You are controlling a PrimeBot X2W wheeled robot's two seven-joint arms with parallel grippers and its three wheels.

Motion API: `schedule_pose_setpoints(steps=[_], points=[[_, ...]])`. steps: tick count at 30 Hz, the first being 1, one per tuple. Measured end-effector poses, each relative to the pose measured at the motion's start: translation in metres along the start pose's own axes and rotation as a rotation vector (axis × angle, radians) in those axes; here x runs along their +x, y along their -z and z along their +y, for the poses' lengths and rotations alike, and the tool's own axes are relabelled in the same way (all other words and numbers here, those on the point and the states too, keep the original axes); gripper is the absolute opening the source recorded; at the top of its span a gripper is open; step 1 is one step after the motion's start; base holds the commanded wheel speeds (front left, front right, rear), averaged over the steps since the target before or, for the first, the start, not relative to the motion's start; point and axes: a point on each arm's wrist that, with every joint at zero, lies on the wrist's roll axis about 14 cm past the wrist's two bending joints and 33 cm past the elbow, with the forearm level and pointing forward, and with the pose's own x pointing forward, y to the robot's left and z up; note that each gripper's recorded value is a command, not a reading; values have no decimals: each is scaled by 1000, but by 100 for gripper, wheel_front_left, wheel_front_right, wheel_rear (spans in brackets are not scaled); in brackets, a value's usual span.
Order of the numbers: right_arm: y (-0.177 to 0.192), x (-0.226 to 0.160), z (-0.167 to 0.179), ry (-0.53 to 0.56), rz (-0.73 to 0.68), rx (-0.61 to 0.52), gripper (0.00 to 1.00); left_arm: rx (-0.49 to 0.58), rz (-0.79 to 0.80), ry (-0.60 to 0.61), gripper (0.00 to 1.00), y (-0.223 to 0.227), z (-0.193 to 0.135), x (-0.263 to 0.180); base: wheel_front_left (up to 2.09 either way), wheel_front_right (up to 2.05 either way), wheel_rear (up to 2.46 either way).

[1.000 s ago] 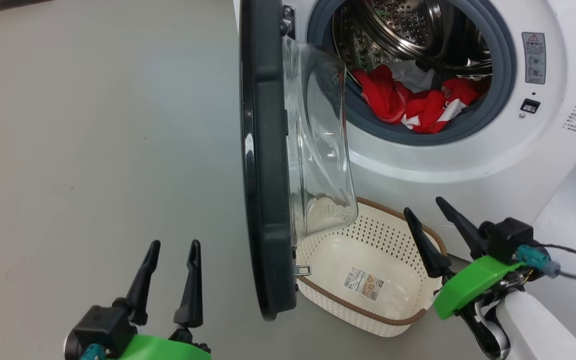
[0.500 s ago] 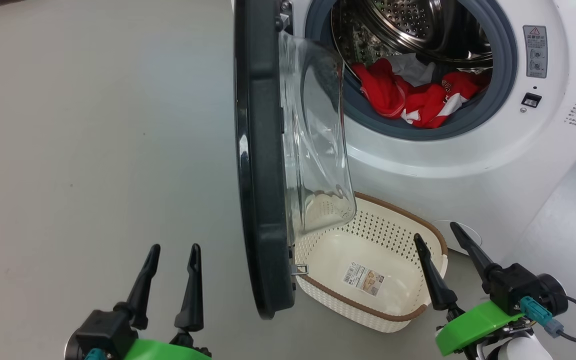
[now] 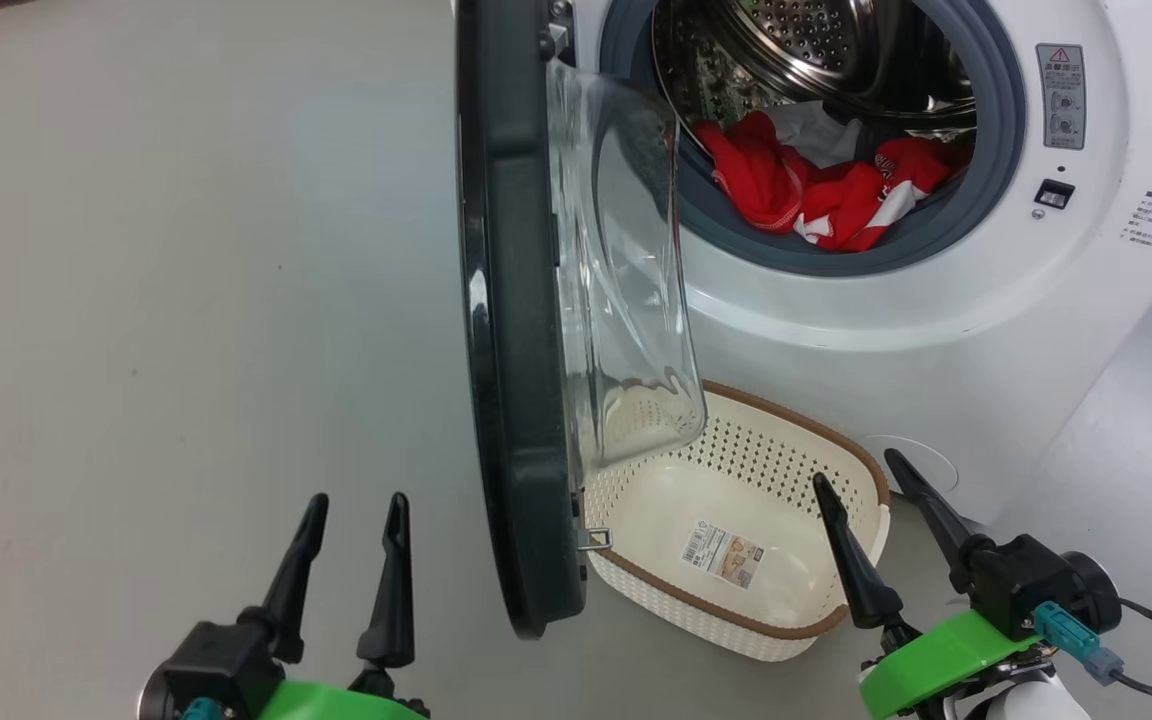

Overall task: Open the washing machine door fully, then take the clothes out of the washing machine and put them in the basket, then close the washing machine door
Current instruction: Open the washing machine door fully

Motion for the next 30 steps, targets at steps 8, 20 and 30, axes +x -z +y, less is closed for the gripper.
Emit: schedule_pose_setpoints(steps=[8, 20, 30], points=[[-2, 0, 2, -4, -3, -4, 100, 2, 15, 1, 0, 5, 0, -2, 0, 0, 0], [8, -11, 8, -13, 32, -7, 100, 27, -214, 111, 0, -69, -30, 18, 0, 0, 0], [5, -14, 11, -18, 27, -17, 100, 5, -416, 352, 0, -149, -106, 12, 0, 0, 0]])
